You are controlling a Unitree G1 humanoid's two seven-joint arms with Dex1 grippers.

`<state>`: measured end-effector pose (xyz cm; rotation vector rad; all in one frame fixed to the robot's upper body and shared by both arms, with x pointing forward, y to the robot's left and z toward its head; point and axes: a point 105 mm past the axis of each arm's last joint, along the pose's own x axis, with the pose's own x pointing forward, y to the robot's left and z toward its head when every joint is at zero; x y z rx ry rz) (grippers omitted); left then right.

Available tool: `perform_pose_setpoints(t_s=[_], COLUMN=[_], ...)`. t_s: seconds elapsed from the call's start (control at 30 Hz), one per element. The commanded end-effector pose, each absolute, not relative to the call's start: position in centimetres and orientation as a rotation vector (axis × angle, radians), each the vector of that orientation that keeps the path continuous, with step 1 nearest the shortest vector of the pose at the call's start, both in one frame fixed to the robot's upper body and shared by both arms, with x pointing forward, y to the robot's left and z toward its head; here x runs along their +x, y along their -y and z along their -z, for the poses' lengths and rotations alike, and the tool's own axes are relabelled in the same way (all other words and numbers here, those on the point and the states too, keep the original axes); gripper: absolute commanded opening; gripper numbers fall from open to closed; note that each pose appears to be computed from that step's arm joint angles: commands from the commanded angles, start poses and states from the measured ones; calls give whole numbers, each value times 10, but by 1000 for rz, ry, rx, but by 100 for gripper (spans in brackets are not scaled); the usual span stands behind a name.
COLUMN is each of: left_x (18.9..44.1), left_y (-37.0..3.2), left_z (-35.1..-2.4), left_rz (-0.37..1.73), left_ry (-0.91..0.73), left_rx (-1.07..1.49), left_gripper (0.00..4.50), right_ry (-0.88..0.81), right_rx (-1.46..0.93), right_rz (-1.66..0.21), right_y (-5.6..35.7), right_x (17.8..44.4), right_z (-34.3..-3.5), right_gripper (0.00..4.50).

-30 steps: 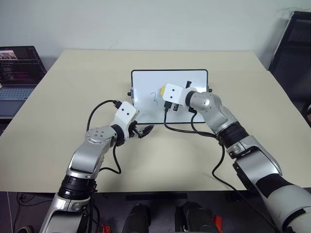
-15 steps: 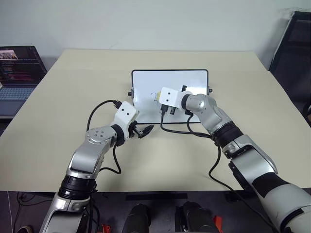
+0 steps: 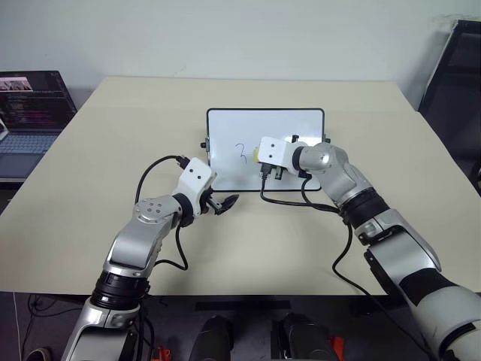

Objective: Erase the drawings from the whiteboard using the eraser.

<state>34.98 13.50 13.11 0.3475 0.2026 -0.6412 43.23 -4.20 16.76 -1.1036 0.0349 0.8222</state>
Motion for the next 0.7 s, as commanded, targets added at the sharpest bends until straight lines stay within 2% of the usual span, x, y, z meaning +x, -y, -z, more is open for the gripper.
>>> perform_pose_setpoints(t_s=[0.03, 0.2, 0.7], left_x=[348, 348, 346], left_y=[-128, -128, -128], left_z=[-147, -149, -147], left_rz=[657, 656, 652], left_ry=[-145, -145, -149], left_rx=[359, 358, 355], left_gripper=[450, 450, 450], right_ry=[-129, -113, 33], right_rx=[-1082, -1076, -1024], right_rz=[-766, -770, -832], right_y=[73, 73, 8], right_x=[437, 434, 436], right_z=[-159, -160, -187], right_gripper=[109, 109, 109])
